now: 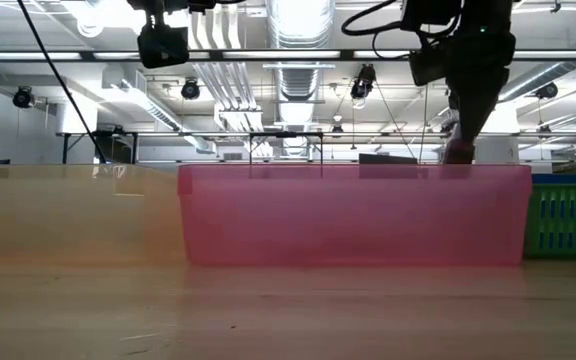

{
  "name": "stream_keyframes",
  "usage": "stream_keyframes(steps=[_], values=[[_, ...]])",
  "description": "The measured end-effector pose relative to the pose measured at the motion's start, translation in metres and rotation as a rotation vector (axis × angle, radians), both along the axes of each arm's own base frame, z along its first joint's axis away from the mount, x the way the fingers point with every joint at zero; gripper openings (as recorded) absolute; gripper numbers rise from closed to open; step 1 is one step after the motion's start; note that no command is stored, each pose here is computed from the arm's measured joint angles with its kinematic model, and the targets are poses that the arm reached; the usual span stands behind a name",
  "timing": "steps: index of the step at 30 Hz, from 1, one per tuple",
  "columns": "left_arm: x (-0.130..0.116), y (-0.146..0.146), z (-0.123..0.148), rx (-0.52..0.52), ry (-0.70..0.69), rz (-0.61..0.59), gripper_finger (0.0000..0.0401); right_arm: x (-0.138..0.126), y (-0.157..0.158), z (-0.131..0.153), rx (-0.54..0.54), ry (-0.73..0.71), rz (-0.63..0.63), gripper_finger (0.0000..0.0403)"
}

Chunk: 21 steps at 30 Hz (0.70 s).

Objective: Pick & Place Paint Supplies
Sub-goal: Put the pink paint bottle into the blue bin

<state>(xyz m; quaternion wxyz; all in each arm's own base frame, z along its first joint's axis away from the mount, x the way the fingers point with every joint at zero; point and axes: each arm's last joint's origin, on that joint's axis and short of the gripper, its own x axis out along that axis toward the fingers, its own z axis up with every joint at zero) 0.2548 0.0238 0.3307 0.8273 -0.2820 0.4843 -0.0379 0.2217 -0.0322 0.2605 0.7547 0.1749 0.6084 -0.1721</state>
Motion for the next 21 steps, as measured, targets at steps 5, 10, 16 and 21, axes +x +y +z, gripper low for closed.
stream_keyframes(steps=[5,10,16,21], values=[[0.0,0.0,0.0,0.0,0.0,0.0,0.0284,0.002,0.0,0.001,0.013,-0.033,-0.002,0.011],[0.0,0.0,0.0,0.004,-0.002,-0.006,0.0284,0.002,0.0,0.001,0.022,-0.045,-0.003,0.011],[0.0,0.0,0.0,0.006,-0.003,-0.009,0.0284,-0.002,-0.001,0.007,-0.016,-0.047,-0.033,0.011],[0.0,0.0,0.0,0.005,-0.001,-0.009,0.0284,-0.014,0.0,0.023,-0.023,0.006,-0.065,0.011]])
